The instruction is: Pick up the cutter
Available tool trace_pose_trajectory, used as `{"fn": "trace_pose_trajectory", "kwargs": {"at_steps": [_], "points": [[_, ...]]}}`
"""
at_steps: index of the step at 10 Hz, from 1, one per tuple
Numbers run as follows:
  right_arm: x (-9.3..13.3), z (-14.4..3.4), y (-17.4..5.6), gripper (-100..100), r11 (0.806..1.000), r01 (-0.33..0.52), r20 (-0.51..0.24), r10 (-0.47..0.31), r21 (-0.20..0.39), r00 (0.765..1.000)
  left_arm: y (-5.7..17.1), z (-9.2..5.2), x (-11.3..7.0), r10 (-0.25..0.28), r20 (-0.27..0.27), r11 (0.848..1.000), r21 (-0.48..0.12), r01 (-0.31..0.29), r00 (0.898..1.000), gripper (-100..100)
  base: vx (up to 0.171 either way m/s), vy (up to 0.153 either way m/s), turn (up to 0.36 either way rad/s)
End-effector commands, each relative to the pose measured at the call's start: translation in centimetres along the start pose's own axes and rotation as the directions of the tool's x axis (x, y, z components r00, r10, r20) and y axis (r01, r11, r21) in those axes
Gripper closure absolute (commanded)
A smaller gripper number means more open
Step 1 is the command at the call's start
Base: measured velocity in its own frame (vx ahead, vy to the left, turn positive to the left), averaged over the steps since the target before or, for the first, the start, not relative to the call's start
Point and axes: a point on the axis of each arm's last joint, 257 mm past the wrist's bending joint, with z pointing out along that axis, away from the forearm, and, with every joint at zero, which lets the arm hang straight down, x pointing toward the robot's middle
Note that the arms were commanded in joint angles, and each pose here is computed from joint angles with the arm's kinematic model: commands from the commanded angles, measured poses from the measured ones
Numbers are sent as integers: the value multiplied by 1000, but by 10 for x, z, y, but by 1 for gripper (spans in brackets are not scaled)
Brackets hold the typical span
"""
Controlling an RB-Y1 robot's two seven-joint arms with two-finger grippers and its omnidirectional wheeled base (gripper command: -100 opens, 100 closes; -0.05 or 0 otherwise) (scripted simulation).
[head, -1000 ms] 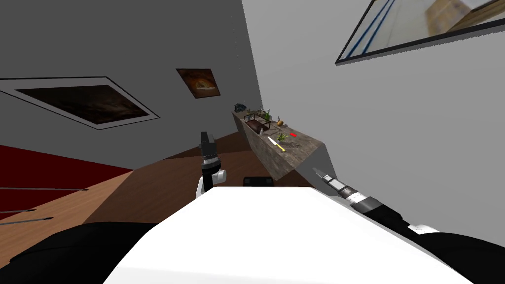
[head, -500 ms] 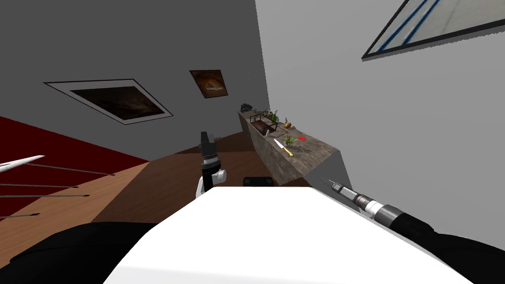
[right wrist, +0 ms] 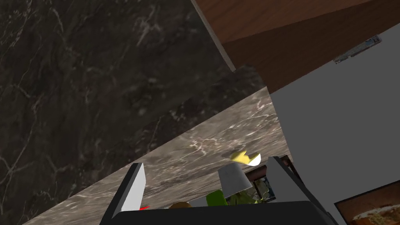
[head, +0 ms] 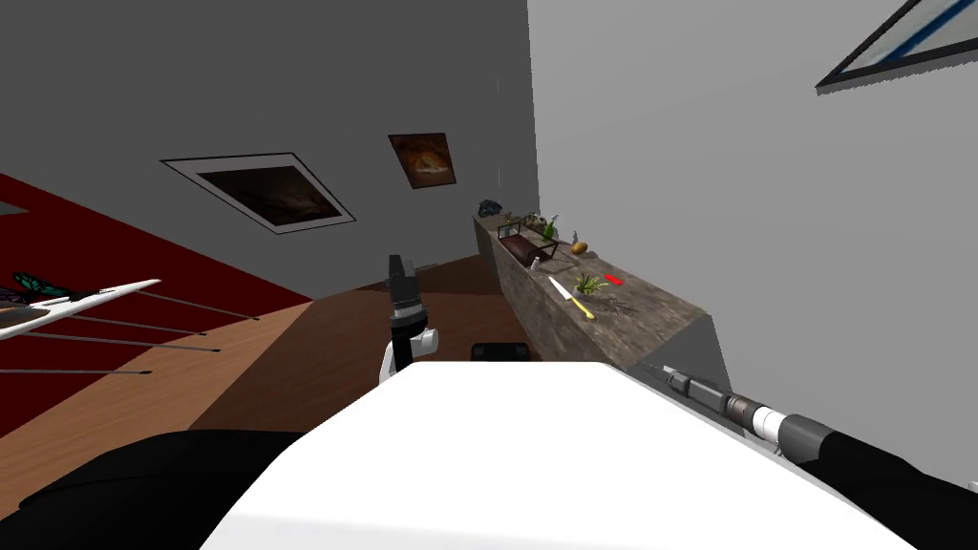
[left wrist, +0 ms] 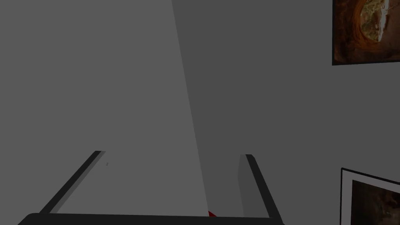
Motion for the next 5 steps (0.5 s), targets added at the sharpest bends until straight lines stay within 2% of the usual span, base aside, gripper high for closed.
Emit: {"fn": "trace_pose_trajectory", "kwargs": {"at_steps": [1, 2, 5], "points": [[11, -8, -20, -100, 998, 57, -57, -55, 34, 997, 0, 0, 0, 0, 0, 1000, 0, 0, 1000, 0, 95, 82, 121], [18, -16, -34, -100, 993, 105, -105, -99, 58, 990, 0, 0, 0, 0, 0, 1000, 0, 0, 1000, 0, 168, 157, 311], [34, -40, -73, -100, 966, 238, -235, -208, 104, 949, 0, 0, 0, 0, 0, 1000, 0, 0, 1000, 0, 229, 152, 188]]}}
